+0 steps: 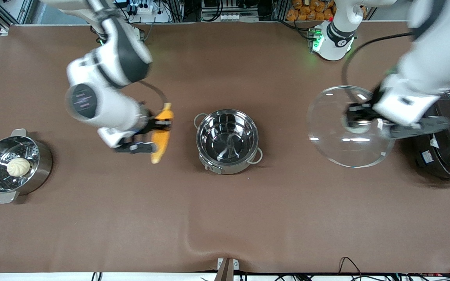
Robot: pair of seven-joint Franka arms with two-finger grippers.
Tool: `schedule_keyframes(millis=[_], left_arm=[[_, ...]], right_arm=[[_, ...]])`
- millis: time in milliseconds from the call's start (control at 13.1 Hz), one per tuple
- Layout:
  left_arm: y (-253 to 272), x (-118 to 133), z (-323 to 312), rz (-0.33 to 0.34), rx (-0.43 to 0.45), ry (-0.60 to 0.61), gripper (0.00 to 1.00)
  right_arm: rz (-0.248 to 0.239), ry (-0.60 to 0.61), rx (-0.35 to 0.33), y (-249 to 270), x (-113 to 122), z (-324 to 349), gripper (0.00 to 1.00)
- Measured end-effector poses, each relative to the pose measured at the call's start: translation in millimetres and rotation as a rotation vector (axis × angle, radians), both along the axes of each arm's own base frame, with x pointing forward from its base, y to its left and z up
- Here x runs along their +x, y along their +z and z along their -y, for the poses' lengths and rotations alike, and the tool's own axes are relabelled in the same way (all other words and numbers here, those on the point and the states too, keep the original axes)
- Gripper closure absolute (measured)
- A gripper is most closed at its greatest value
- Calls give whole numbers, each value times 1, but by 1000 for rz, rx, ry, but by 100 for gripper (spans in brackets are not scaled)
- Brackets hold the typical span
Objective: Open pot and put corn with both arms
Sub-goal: 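Move the corn over the open pot with the right gripper, then release the corn into the pot and withdraw the right gripper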
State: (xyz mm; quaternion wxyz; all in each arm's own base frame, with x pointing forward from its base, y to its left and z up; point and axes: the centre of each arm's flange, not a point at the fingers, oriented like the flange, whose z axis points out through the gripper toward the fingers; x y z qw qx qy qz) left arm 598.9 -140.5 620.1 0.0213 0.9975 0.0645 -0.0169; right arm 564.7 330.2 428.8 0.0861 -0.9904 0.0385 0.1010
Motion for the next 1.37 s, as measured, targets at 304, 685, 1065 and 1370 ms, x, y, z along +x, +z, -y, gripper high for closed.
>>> schedule_keyframes(millis=[304,685,1065,1370], left_arm=[[-1,-1,-107,-59,-6,-55,50],[-58,-17,-218,-103,-44,-14,50],[-123,-19,-229,-96,5,-2,50],[-165,-38,-228,-57,16,4,50]], right_arm=[[76,-112,24,-38,-11,-107,66],[67,-201,15,-75,-10,-145,66],[57,-192,6,-78,-17,-152,15],[19,-176,-76,-60,-5,-120,0]])
